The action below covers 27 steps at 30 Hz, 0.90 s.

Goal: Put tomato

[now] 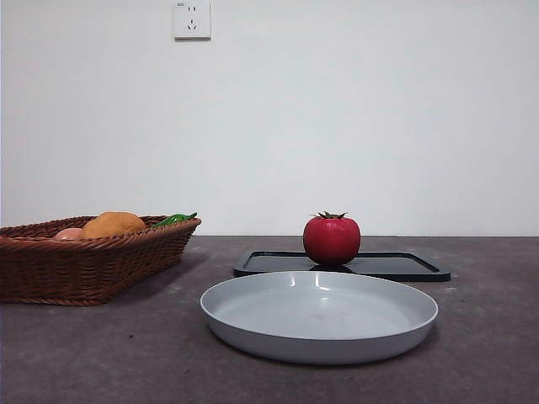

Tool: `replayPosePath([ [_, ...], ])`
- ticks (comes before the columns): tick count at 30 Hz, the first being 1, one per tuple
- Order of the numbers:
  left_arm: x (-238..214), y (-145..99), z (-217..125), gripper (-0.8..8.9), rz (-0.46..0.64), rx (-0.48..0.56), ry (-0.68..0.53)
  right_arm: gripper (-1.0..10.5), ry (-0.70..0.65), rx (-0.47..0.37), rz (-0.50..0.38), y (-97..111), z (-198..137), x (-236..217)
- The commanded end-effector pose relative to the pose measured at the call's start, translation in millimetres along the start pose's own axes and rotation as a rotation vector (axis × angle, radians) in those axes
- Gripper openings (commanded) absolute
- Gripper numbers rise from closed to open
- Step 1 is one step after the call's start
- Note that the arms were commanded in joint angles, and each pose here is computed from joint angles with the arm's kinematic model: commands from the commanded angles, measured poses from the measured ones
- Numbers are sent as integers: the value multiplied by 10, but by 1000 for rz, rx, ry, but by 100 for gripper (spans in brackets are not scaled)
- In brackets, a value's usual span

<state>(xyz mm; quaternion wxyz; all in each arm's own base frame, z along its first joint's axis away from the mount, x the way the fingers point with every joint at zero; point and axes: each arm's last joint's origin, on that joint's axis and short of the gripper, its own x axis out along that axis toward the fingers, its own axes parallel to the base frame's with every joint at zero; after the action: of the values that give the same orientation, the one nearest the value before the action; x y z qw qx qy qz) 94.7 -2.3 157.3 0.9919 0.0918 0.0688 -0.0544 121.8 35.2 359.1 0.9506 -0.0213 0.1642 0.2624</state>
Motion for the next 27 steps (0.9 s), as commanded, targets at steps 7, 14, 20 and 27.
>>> replayPosePath([
  [7,19,-10,-74,7,-2,-9,27,7,-314,-45,-296,-157,-622,-67],
  [14,19,-10,-74,7,-2,-9,27,7,-397,3,-428,-195,-1155,16],
  [20,19,-10,-74,7,-2,-9,28,7,-401,47,-493,-221,-1514,111],
  [27,19,-10,-74,7,-2,-9,28,7,-384,69,-493,-235,-1808,209],
])
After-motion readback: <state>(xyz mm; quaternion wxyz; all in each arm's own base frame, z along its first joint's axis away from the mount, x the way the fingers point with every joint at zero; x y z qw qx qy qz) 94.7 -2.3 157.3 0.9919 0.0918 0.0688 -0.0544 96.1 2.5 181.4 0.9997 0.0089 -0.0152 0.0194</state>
